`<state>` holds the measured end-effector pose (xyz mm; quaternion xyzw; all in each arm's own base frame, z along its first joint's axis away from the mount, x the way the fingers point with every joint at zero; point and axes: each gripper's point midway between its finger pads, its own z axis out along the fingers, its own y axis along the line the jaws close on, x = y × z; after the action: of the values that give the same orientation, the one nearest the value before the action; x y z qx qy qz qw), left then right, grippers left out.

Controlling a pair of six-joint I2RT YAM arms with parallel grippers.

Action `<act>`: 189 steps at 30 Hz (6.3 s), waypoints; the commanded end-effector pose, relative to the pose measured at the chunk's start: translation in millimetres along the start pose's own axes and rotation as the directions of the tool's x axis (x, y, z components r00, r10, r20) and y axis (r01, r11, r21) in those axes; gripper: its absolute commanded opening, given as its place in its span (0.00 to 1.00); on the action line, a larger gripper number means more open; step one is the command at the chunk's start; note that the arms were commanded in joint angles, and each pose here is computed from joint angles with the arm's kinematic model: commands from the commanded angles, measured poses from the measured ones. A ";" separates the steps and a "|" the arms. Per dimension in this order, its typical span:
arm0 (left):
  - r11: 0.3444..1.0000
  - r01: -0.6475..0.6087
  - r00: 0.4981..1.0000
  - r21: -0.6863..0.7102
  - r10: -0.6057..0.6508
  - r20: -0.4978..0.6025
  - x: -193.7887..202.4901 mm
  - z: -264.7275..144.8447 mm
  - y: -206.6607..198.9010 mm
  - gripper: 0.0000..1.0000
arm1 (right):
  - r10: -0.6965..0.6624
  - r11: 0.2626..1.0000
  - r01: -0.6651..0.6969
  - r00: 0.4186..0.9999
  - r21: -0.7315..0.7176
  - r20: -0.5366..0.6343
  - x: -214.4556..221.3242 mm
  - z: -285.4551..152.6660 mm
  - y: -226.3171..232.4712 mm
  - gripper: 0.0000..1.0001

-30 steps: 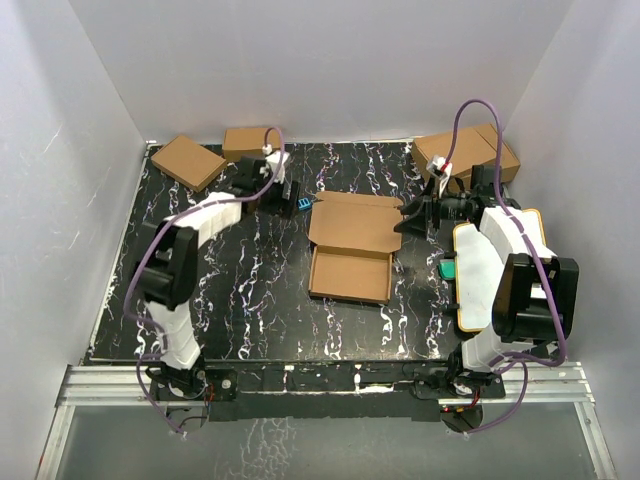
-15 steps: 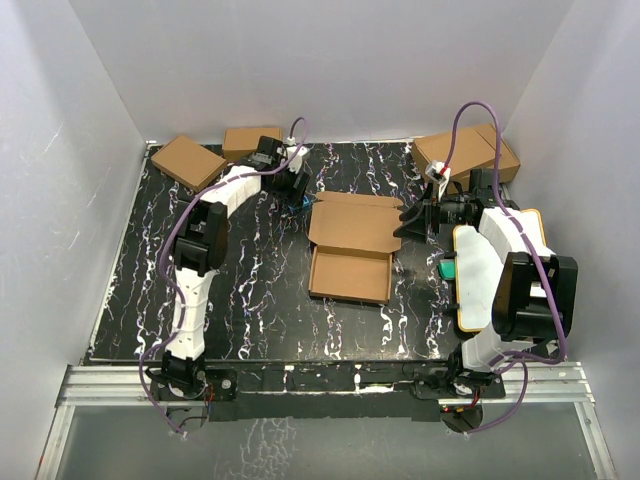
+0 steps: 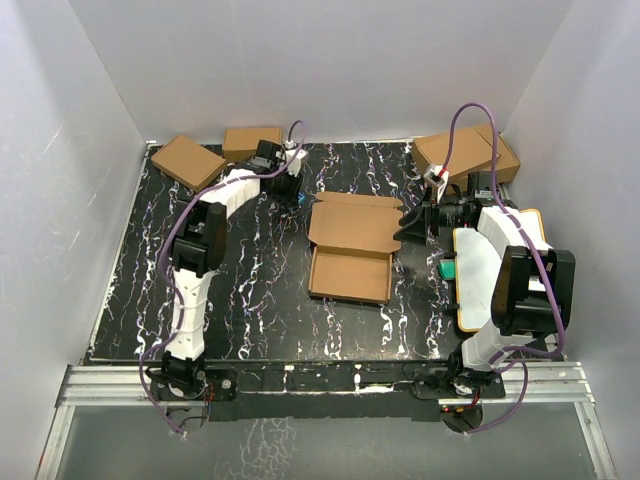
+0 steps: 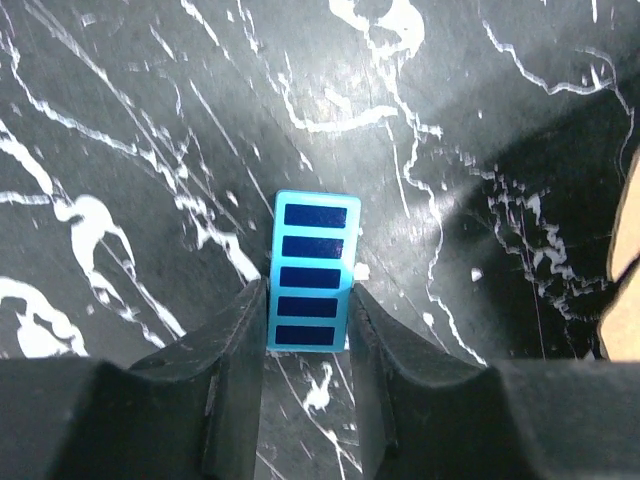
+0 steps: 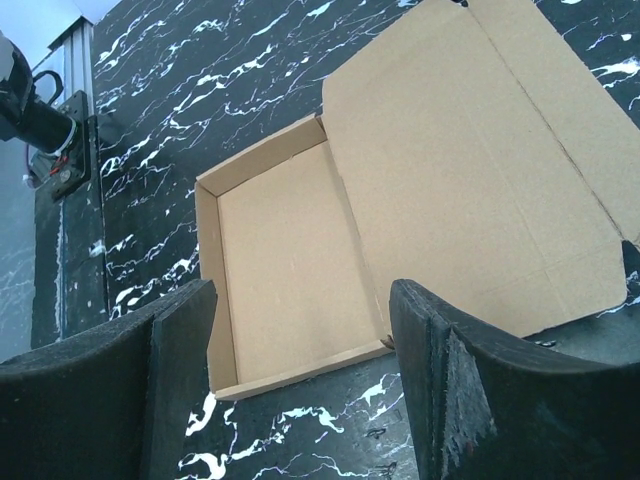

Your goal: Fold the paper box

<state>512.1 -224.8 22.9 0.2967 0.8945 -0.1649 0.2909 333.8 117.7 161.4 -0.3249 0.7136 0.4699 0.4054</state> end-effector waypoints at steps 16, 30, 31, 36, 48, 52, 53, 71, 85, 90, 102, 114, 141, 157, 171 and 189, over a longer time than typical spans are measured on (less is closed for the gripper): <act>0.926 0.212 0.777 0.314 -0.354 0.521 -29.0 -196.8 -114.0 0.00 | -0.010 0.974 0.040 0.991 -0.225 0.133 -28.8 5.0 41.7 0.72; 0.708 0.087 0.584 0.701 -0.606 0.540 -5.6 -246.1 -242.7 0.00 | 0.155 0.972 -0.118 0.972 -0.201 0.175 -53.0 35.0 85.4 0.73; 0.694 0.083 0.581 0.715 -0.617 0.531 -4.4 -244.3 -248.9 0.00 | 0.196 0.968 -0.161 0.964 -0.194 0.181 -53.7 37.4 84.6 0.73; 0.631 0.054 0.558 0.774 -0.662 0.500 -9.6 -238.0 -264.6 0.00 | 0.301 0.941 -0.261 0.936 -0.217 0.182 -57.9 46.3 94.1 0.73; 0.646 0.073 0.622 0.760 -0.625 0.472 -10.4 -204.5 -283.9 0.00 | 0.235 0.943 -0.184 0.958 -0.278 0.164 -53.0 49.7 112.1 0.72; 0.807 0.156 0.763 0.570 -0.465 0.450 16.1 -162.1 -268.3 0.00 | 0.130 0.981 -0.111 0.985 -0.159 0.115 -48.1 46.9 65.8 0.71; 0.845 0.169 0.802 0.507 -0.417 0.428 25.3 -152.5 -263.7 0.00 | 0.135 0.984 -0.120 0.986 -0.133 0.102 -47.3 41.3 55.3 0.71; 0.994 -0.004 1.000 0.110 0.008 -0.030 104.2 -74.7 -258.4 0.23 | 0.145 0.985 -0.158 0.977 0.070 0.158 -40.4 11.4 6.2 0.69; 0.998 0.033 0.964 0.050 -0.045 0.261 45.8 -115.7 -249.6 0.89 | 0.121 0.986 -0.136 0.981 0.093 0.150 -37.7 10.1 1.8 0.69; 0.989 0.143 0.872 0.048 -0.149 0.466 24.1 -155.8 -220.8 0.97 | 0.091 0.987 -0.108 0.986 0.123 0.139 -37.3 8.7 -2.2 0.69; 0.853 0.383 0.774 0.354 -0.505 0.381 -4.4 -157.6 -141.8 0.93 | 0.065 0.983 -0.086 0.990 0.165 0.125 -34.6 5.3 -11.0 0.70; 0.674 0.471 0.726 0.569 -0.663 0.184 -24.6 -95.2 -93.2 0.74 | 0.074 0.981 -0.096 0.989 0.170 0.127 -32.7 2.9 -15.1 0.70; 0.628 0.477 0.797 0.615 -0.604 -0.001 -29.6 -36.4 -96.6 0.40 | 0.085 0.980 -0.105 0.988 0.166 0.127 -31.2 2.0 -17.1 0.70; 0.682 0.388 0.814 0.621 -0.569 0.117 -44.2 -58.0 -99.9 0.00 | 0.083 0.979 -0.105 0.989 0.173 0.126 -30.9 0.7 -17.7 0.70; 0.853 0.242 0.767 0.463 -0.460 0.447 11.8 -155.3 -118.5 0.00 | -0.070 0.985 0.051 0.991 0.167 0.110 -33.3 -2.3 -8.5 0.82; 0.899 0.159 0.719 0.408 -0.388 0.576 41.8 -196.5 -132.5 0.00 | 0.127 0.992 -0.125 0.988 -0.028 0.086 4.0 31.7 -3.4 0.77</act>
<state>321.0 -215.2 138.2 0.0933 0.7688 -0.4408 0.4539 326.4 143.9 144.0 -0.2471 0.7201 0.5182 0.3897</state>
